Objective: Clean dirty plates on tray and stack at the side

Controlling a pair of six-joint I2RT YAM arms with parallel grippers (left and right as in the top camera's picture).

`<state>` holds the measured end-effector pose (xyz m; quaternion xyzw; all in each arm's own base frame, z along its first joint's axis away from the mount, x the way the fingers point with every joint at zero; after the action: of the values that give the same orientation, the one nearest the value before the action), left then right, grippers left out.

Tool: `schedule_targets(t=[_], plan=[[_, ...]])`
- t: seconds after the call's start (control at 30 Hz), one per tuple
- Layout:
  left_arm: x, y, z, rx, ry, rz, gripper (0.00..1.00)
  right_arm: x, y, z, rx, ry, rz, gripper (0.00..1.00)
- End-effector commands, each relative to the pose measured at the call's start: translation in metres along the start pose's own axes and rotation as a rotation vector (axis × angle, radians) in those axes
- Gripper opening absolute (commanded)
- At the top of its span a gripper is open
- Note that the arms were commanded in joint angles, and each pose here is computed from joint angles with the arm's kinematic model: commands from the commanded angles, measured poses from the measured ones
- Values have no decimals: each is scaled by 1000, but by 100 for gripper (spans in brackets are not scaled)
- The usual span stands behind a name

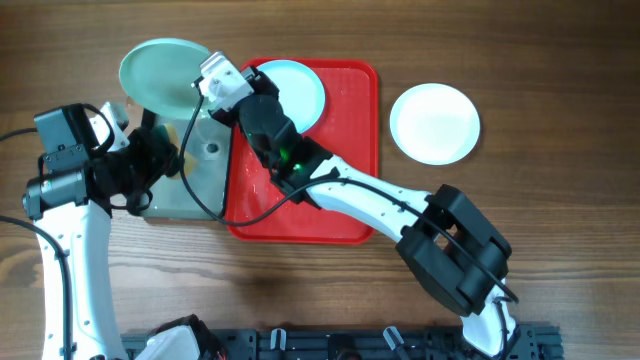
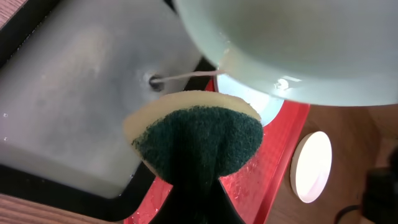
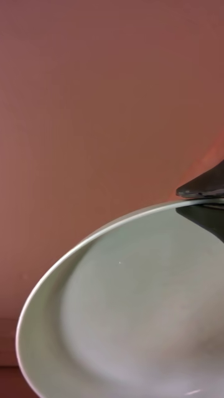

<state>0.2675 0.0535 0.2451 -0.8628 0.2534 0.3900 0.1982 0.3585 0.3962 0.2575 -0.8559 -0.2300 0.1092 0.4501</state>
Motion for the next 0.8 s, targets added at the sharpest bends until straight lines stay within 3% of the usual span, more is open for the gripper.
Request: schedule_targets(t=[0.0, 0.33, 0.77], plan=[[-6, -1, -5, 26, 29, -10, 4, 1, -10, -1, -79, 58, -28, 4], [-6, -1, -5, 26, 29, -11, 4, 0, -14, -2, -81, 74, -50, 4], [-6, -1, -5, 26, 30, -11, 4, 0, 2, 9, 223, 10, 47, 4]])
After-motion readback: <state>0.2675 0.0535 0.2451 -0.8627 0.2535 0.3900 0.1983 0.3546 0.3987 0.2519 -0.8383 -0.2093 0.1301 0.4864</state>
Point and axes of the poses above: each gripper's point midway between its finger pads, its own x axis out along the fingers, its own z axis along the line the jaws close on, y = z × x, the point moved 9 cm from there along -x, back along the fingers, and after that the axes turned 14 degrees about -x, right-handed, at the moved point
